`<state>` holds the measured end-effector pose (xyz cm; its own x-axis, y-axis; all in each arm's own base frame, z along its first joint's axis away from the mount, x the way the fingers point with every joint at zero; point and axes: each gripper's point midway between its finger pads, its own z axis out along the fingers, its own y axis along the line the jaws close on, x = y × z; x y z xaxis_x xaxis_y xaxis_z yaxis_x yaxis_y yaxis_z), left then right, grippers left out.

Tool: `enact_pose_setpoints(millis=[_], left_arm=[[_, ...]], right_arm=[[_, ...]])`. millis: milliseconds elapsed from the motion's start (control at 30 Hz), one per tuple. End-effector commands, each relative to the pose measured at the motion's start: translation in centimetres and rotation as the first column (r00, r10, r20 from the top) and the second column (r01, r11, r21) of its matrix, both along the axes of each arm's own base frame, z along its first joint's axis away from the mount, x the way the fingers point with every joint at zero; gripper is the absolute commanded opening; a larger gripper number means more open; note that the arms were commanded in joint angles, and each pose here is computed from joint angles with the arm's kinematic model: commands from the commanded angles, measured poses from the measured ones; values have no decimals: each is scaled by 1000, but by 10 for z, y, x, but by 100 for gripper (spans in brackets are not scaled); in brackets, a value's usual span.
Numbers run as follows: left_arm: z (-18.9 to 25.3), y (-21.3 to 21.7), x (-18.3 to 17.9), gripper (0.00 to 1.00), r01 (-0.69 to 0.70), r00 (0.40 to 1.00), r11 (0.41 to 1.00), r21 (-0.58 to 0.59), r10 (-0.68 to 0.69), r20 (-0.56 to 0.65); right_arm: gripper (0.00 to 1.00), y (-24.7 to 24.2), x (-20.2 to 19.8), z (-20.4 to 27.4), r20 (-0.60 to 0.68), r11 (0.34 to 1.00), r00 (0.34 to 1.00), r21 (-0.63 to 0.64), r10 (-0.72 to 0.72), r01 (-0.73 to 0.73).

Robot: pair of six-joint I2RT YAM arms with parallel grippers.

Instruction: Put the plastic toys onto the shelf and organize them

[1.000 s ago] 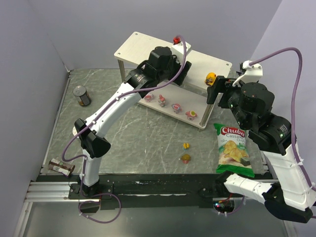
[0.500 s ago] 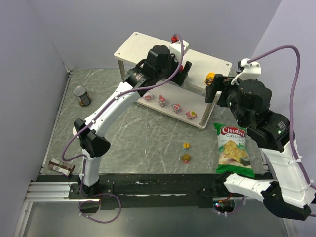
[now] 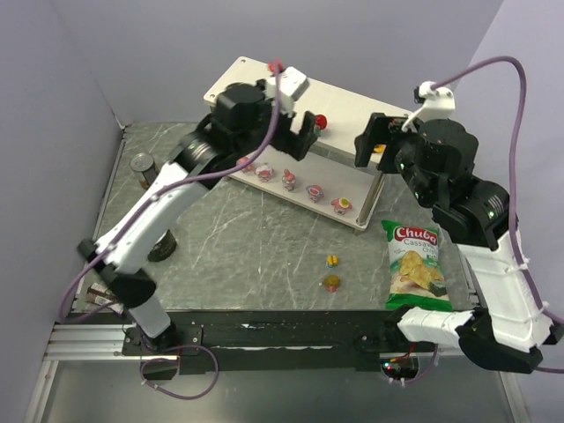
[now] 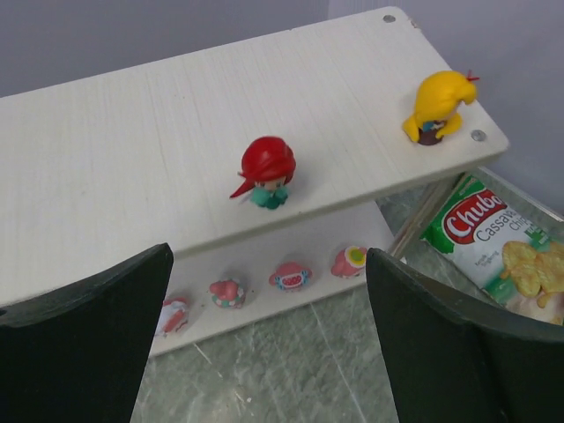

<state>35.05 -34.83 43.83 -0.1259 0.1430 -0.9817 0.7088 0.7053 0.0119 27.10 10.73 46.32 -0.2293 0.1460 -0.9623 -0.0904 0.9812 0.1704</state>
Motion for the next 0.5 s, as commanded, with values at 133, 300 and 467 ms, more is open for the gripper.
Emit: enact_pose_setpoints(millis=[133, 300, 467], left_arm=[[43, 71, -47, 96, -106, 990, 985, -138, 118, 82], [1, 106, -57, 96, -237, 972, 967, -95, 236, -17], [-33, 133, -79, 96, -294, 953, 951, -98, 285, -103]], right_arm=[[99, 40, 38, 17, 20, 995, 995, -30, 95, -94], [100, 67, 74, 10, 7, 991, 994, -70, 113, -112], [100, 83, 100, 3, -6, 986, 992, -115, 123, -123]])
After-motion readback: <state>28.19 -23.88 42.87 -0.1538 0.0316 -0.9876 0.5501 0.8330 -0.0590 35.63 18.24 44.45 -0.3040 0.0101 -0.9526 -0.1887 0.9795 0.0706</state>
